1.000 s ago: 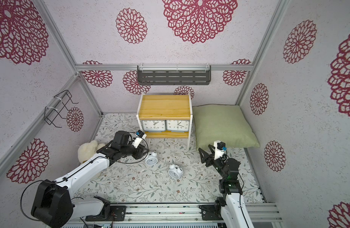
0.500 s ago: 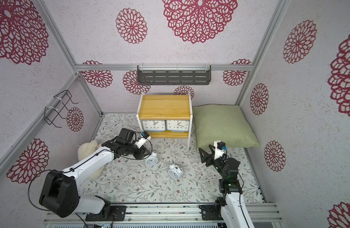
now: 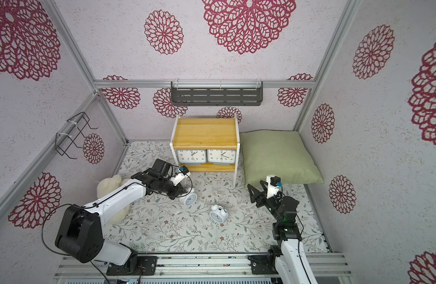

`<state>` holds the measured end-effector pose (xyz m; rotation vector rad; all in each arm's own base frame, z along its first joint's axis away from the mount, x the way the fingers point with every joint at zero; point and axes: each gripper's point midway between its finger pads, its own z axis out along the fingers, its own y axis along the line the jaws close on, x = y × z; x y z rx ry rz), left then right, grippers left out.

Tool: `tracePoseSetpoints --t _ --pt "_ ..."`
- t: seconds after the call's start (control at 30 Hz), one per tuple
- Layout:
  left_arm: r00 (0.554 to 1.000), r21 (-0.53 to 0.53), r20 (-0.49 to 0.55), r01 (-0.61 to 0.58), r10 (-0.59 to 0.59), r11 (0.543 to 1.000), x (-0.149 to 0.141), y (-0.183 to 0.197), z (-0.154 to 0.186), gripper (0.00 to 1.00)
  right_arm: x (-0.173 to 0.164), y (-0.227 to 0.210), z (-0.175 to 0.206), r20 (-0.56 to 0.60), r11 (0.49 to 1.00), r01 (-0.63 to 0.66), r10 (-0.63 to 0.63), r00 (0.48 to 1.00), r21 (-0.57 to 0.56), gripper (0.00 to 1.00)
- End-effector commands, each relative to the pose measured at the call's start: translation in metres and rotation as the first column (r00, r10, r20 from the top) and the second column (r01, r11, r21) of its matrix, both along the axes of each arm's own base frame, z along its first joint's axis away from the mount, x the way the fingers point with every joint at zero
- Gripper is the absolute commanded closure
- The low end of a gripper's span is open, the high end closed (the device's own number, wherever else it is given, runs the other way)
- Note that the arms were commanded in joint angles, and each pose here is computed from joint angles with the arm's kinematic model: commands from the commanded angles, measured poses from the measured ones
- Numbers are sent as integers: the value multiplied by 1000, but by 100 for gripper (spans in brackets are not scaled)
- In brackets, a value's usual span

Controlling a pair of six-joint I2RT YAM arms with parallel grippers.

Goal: Place the alarm clocks on the shelf by style
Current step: Pick up the alarm from the center of the board.

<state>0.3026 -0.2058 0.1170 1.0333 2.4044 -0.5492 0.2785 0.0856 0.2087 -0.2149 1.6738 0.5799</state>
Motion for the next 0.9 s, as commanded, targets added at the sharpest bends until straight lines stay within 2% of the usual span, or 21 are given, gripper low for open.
tracePoseSetpoints --t 0.0,0.13,0.27,0.4,0.63,0.87 --pt "998 -1 15 58 -58 998 -6 -10 10 100 -3 5 20 77 1000 -27 27 997 -3 23" --pt "995 -1 39 96 -96 995 -12 -16 26 100 -14 18 33 129 993 -119 118 985 -4 24" --pt "983 -22 65 173 -171 985 -23 -29 51 100 -35 46 50 189 954 -299 295 936 -11 24" --pt "959 -25 98 269 -265 963 -33 -46 78 100 -47 71 64 211 906 -420 419 883 -45 25" --pt "911 -35 98 406 -401 913 -40 -68 113 100 -54 114 74 177 799 -585 601 779 -137 29" --pt "861 -50 102 504 -498 862 -48 -82 140 100 -48 147 78 116 709 -677 702 702 -197 36"
